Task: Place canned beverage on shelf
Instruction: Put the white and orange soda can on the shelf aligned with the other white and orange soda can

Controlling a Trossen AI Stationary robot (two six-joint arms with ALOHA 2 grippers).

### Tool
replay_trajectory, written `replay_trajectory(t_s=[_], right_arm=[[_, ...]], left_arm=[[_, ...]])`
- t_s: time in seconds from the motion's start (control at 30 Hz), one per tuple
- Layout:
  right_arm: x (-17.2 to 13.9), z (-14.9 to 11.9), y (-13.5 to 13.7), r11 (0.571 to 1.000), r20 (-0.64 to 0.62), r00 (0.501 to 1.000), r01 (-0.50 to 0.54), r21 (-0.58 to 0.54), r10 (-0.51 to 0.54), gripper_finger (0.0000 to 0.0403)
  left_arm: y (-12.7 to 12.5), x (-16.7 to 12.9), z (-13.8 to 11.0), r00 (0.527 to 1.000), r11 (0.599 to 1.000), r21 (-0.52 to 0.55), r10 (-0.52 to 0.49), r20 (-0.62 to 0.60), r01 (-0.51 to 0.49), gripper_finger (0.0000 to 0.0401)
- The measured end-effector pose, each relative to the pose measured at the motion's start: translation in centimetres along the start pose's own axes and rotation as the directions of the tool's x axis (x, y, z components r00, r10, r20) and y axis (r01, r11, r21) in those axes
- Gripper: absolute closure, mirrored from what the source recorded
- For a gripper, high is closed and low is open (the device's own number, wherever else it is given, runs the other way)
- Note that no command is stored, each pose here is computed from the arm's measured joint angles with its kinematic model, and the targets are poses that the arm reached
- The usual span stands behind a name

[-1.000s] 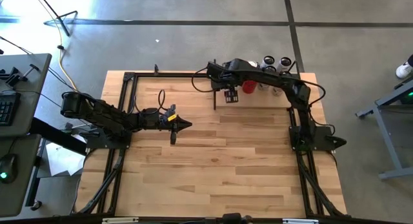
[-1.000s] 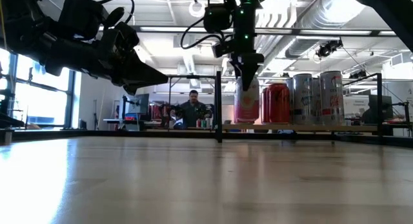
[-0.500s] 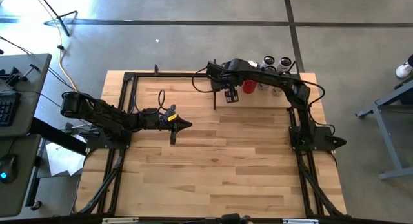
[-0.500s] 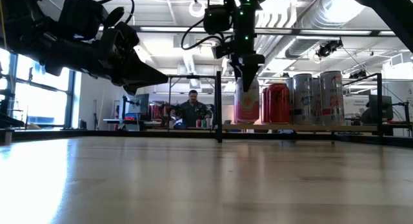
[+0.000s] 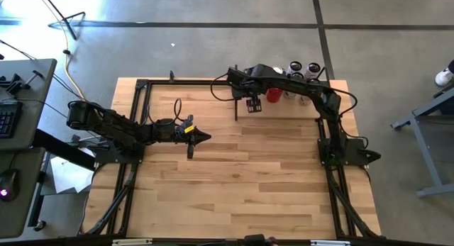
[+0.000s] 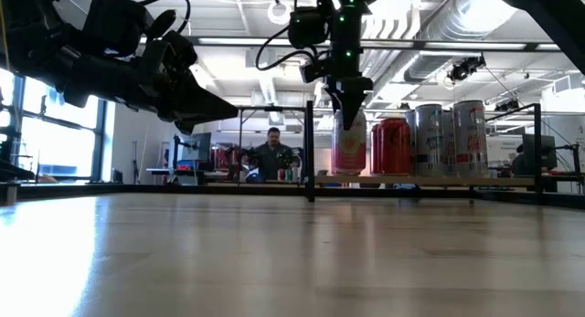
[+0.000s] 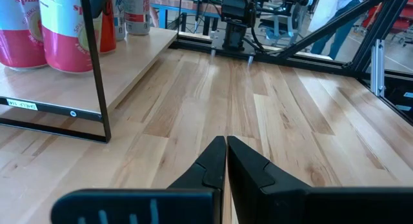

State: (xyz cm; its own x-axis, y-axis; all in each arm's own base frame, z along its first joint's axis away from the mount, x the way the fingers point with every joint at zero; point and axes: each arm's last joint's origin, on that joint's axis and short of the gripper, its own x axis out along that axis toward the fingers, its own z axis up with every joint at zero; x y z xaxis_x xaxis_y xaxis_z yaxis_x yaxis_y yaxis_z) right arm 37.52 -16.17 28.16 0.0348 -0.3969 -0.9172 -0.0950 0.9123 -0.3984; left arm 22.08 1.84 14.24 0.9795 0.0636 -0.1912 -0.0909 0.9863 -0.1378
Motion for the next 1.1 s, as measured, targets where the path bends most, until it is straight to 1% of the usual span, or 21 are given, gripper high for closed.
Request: replay_trajectory(t_s=[0.33,0.53,0.63,0.73,1.0,1.1], right_arm=[[-0.01,-0.28,0.16,0.999,-0.028,0.999,-0.017,-0.043,0.016,0.0120],[0.06,-0.38,0.02,0.999,-0.030,0.999,-0.017,-0.043,0.016,0.0098],[-0.02,-0.32,-0.11,0.999,-0.026,1.000,0.004,-0.032,-0.005,0.0084],[-0.03,-0.11,-0.30,0.999,-0.008,0.999,0.031,-0.007,-0.031,0.0081],[-0.13,-0.20,-0.11,0.999,-0.033,0.998,0.045,-0.026,-0.046,0.0082],[-0.92,-0.13,0.18,0.997,-0.045,0.997,0.058,-0.042,-0.060,0.0082]], left_arm=[[0.00,0.00,0.00,1.000,1.000,0.000,0.000,0.000,0.000,0.0394],[0.00,0.00,0.00,1.000,1.000,0.000,0.000,0.000,0.000,0.0394],[0.00,0.00,0.00,1.000,1.000,0.000,0.000,0.000,0.000,0.0394],[0.00,0.00,0.00,1.000,1.000,-0.001,0.000,0.000,0.000,0.0394],[0.00,0.00,0.00,1.000,1.000,-0.001,-0.001,0.000,0.001,0.0394],[0.00,0.00,0.00,1.000,1.000,-0.001,-0.001,0.000,0.001,0.0394]])
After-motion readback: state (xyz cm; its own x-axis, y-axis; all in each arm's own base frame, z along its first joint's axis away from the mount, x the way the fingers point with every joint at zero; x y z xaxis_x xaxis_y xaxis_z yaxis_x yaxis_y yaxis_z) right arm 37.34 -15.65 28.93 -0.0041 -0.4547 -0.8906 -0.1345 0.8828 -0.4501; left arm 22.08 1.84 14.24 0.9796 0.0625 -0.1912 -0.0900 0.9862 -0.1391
